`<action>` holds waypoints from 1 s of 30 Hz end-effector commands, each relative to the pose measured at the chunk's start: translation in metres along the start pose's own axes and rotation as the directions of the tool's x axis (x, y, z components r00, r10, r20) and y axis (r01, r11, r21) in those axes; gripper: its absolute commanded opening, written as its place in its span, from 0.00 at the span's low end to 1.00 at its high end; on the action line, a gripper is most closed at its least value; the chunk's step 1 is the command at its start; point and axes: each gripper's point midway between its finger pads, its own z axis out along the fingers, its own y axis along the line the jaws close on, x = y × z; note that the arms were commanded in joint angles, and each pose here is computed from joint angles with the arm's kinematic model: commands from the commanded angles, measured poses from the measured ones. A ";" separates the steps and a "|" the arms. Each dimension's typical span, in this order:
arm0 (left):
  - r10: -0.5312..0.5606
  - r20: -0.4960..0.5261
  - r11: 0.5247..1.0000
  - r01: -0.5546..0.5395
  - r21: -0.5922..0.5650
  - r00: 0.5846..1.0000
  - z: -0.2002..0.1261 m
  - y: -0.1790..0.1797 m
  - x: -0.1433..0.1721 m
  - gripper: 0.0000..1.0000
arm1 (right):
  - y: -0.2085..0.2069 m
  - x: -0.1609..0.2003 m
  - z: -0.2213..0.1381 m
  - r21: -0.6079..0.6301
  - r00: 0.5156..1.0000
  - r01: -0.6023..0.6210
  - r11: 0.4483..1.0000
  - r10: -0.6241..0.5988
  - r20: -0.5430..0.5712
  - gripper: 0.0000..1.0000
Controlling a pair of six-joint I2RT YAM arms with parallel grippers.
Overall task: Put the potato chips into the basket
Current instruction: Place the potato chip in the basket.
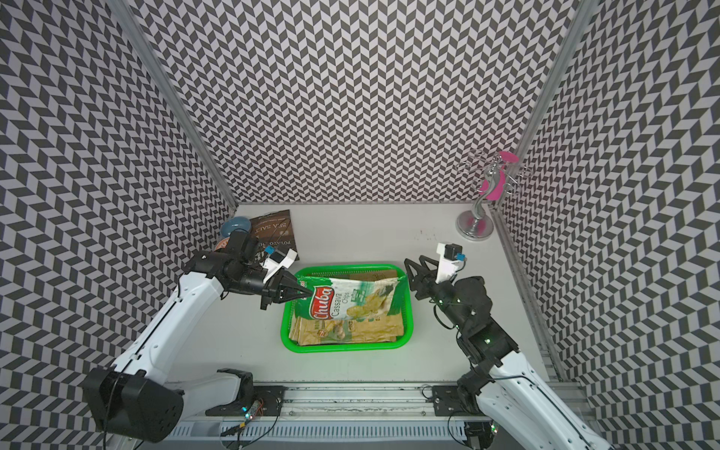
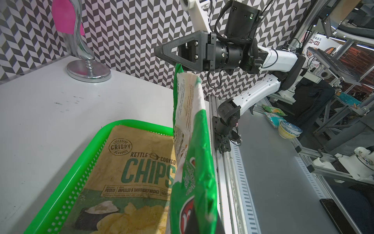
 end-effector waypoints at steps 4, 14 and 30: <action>0.022 0.023 1.000 -0.022 0.015 0.999 0.001 -0.009 0.005 0.00 | -0.002 -0.004 0.000 0.004 0.999 -0.015 1.000 0.015 0.031 0.53; 0.004 -0.039 1.000 -0.004 -0.008 0.999 0.004 -0.004 0.025 0.00 | -0.003 -0.002 0.001 0.006 1.000 -0.008 1.000 0.008 0.023 0.53; -0.021 -0.116 0.997 0.012 -0.081 0.993 0.002 0.019 0.043 0.22 | 0.003 0.002 0.005 -0.031 1.000 -0.013 0.999 0.014 0.007 0.53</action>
